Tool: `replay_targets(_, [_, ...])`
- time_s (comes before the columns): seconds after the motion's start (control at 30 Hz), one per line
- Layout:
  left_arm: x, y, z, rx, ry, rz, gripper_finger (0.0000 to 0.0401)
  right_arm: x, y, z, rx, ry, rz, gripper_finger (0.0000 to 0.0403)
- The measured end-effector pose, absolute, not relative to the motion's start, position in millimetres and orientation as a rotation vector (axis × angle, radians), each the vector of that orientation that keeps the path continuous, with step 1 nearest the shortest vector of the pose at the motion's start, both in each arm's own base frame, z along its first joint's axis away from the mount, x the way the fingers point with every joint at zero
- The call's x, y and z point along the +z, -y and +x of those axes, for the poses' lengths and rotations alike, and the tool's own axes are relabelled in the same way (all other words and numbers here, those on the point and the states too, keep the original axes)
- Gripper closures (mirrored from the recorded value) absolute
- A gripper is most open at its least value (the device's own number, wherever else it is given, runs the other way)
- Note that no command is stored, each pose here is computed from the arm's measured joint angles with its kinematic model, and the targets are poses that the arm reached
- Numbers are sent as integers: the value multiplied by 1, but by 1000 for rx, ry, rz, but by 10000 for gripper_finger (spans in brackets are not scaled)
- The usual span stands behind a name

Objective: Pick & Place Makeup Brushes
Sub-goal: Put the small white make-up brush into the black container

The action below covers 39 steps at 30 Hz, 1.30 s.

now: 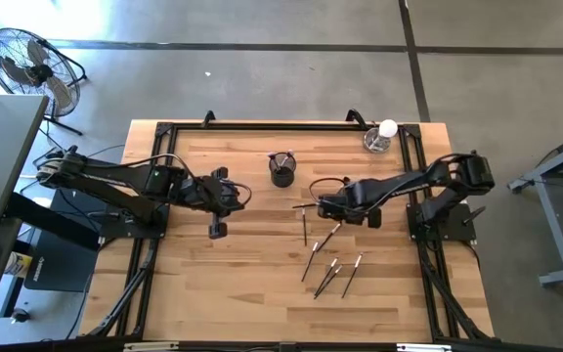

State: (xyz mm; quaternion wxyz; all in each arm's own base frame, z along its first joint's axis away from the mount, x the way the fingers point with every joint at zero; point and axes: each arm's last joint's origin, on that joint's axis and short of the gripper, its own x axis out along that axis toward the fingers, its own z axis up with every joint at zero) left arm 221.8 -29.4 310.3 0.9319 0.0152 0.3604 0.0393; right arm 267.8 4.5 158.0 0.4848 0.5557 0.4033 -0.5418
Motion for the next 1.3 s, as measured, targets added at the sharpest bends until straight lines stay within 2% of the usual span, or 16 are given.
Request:
replay_targets(0.13, [310,29,221,68,-745,66,400,143,-5,265,-1304,-929,1456,288])
replay_targets(0.27, [310,29,221,55,-747,100,400,134,-5,263,-1277,-877,1527,292])
replay_targets(0.4, [310,29,221,57,-747,125,400,129,-4,260,-1286,-877,1560,313])
replay_targets(0.5, [310,28,221,66,-749,141,400,129,-3,260,-1278,-889,1539,345])
replay_targets(0.63, [310,28,221,69,-748,142,400,128,-2,259,-1237,-924,1451,395])
replay_targets(0.83, [310,28,221,69,-749,142,400,134,-7,258,-1145,-935,1294,399])
replay_targets(1.03, [310,28,222,73,-740,141,400,169,-25,245,-1085,-699,1108,401])
replay_targets(1.3, [313,25,223,206,-708,186,400,220,-35,229,-906,-435,631,402])
